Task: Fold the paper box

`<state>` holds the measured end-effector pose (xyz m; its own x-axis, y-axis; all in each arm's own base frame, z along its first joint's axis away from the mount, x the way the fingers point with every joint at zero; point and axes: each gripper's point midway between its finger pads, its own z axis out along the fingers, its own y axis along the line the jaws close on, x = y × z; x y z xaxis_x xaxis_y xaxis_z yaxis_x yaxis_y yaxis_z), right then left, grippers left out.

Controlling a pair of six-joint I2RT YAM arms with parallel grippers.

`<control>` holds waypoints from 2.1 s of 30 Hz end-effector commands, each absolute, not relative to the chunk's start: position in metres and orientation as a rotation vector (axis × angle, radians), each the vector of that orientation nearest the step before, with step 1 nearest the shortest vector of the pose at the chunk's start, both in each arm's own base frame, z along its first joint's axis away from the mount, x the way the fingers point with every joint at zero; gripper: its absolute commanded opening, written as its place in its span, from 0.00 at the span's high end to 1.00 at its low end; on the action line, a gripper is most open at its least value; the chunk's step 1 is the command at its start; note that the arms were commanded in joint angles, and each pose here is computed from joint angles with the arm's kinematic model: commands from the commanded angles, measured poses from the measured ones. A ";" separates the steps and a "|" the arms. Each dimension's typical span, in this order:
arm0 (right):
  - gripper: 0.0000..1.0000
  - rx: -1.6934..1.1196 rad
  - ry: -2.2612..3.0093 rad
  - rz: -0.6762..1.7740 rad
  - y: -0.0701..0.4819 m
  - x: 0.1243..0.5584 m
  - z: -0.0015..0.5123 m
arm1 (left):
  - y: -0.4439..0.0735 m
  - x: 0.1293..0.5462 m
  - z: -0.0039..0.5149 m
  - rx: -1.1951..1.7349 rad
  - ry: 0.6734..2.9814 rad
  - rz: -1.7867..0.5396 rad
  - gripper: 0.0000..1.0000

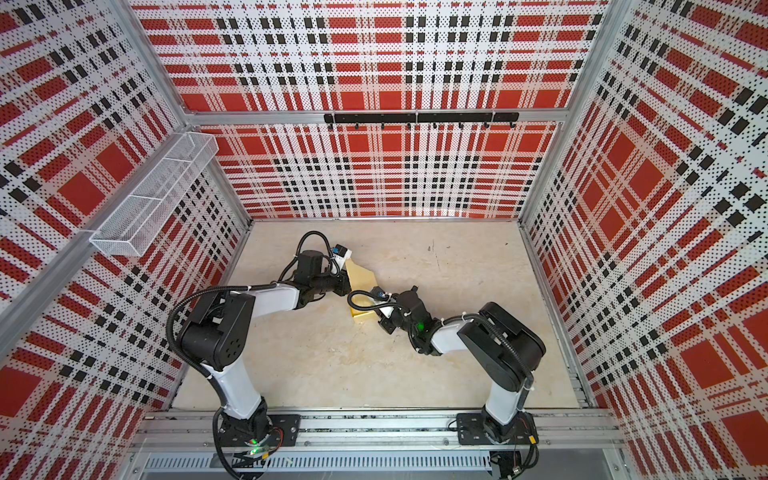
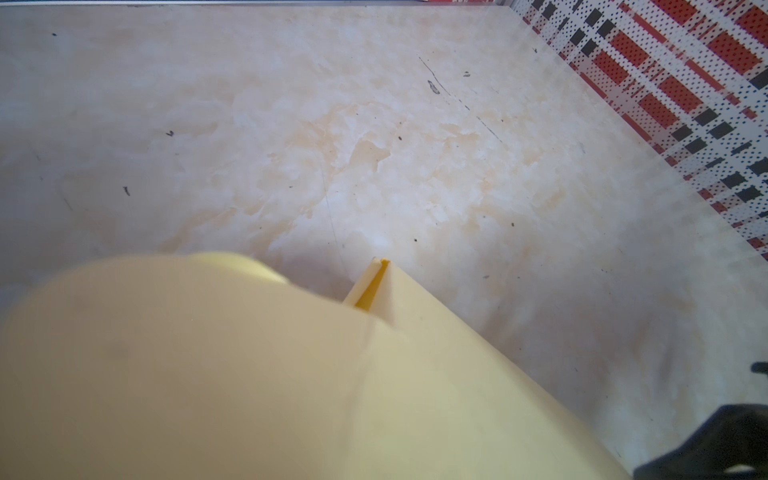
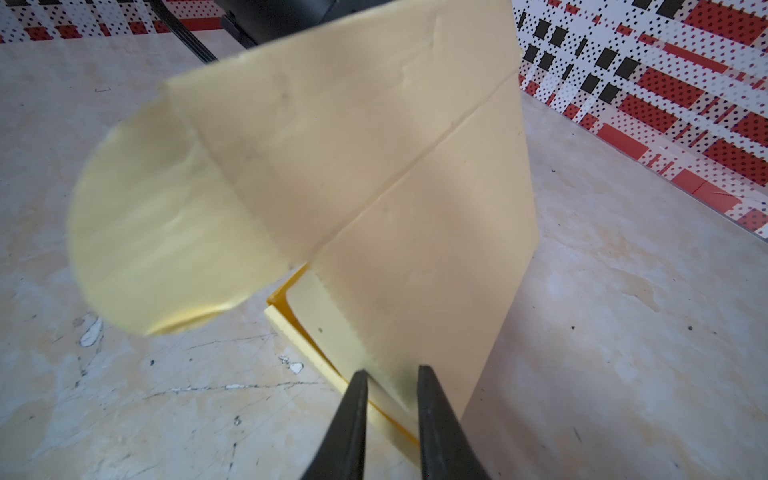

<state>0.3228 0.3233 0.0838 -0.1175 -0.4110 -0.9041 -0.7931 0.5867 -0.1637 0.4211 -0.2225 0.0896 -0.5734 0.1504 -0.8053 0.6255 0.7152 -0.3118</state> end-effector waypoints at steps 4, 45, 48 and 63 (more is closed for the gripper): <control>0.77 -1.016 1.745 0.410 0.325 0.328 0.072 | -0.221 0.414 0.110 0.584 2.063 -0.754 0.54; 0.70 -1.046 1.682 0.405 0.325 0.329 0.111 | -0.144 0.437 0.169 0.518 1.919 -0.757 0.29; 0.67 -1.053 1.673 0.434 0.326 0.327 0.117 | -0.136 0.434 0.175 0.680 1.867 -0.695 0.28; 0.54 -1.077 1.665 0.470 0.332 0.331 0.120 | -0.141 0.439 0.138 1.172 1.782 -0.769 0.30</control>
